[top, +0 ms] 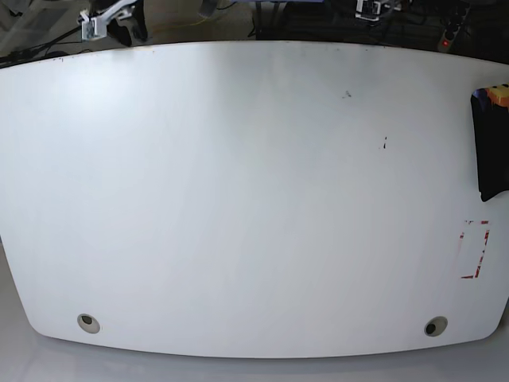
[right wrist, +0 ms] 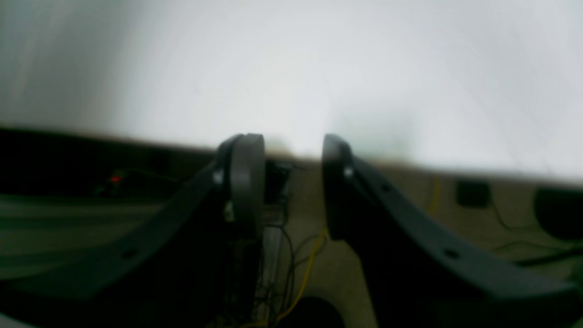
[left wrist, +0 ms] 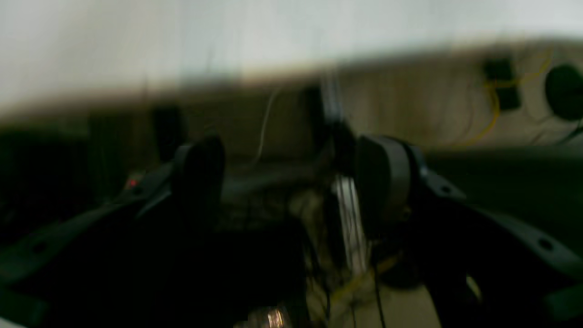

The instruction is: Fold the T-shirt properly

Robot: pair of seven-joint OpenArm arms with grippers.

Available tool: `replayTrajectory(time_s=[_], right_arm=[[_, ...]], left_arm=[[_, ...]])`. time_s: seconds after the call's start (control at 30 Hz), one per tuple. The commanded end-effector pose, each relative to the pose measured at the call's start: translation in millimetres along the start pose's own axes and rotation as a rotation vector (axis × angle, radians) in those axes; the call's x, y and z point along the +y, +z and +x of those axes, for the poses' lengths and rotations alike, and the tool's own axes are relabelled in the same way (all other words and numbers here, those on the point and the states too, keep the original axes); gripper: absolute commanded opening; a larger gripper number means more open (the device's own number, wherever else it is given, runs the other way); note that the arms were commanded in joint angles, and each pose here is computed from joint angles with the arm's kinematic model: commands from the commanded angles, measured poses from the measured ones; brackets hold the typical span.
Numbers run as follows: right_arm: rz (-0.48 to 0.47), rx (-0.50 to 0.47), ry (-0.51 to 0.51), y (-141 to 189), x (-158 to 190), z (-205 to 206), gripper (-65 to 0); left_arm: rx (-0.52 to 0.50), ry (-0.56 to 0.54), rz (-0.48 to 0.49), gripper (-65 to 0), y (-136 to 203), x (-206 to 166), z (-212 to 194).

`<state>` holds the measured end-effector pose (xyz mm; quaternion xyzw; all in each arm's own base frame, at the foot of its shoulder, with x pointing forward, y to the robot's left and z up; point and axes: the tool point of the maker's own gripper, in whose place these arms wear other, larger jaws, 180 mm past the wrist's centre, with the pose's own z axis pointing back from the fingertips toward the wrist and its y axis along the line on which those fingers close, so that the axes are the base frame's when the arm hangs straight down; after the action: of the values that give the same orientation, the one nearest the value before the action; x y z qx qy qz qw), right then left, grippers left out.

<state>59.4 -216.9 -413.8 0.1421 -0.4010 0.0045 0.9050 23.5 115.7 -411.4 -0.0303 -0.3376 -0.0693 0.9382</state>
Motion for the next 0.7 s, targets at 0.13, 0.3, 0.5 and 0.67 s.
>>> replayTrajectory(time_s=[0.13,0.3,0.5,0.67], right_arm=[[-0.011,0.113,-0.111,39,11,-60,-44.9],[-0.063,0.208,-0.191,48,0,-106,-44.9],[-0.098,0.307,-0.201,23,-18,-149,-44.9],[-0.112,0.395,-0.220,-2,-28,-181,-44.9]], left_arm=[[0.134,0.016,-0.015,-24.0,22,-7,-52],[0.278,0.008,-0.022,-24.0,21,-5,-112],[0.399,0.006,-0.008,-23.9,-6,4,-165],[0.472,0.011,0.010,-23.9,-35,14,-194]])
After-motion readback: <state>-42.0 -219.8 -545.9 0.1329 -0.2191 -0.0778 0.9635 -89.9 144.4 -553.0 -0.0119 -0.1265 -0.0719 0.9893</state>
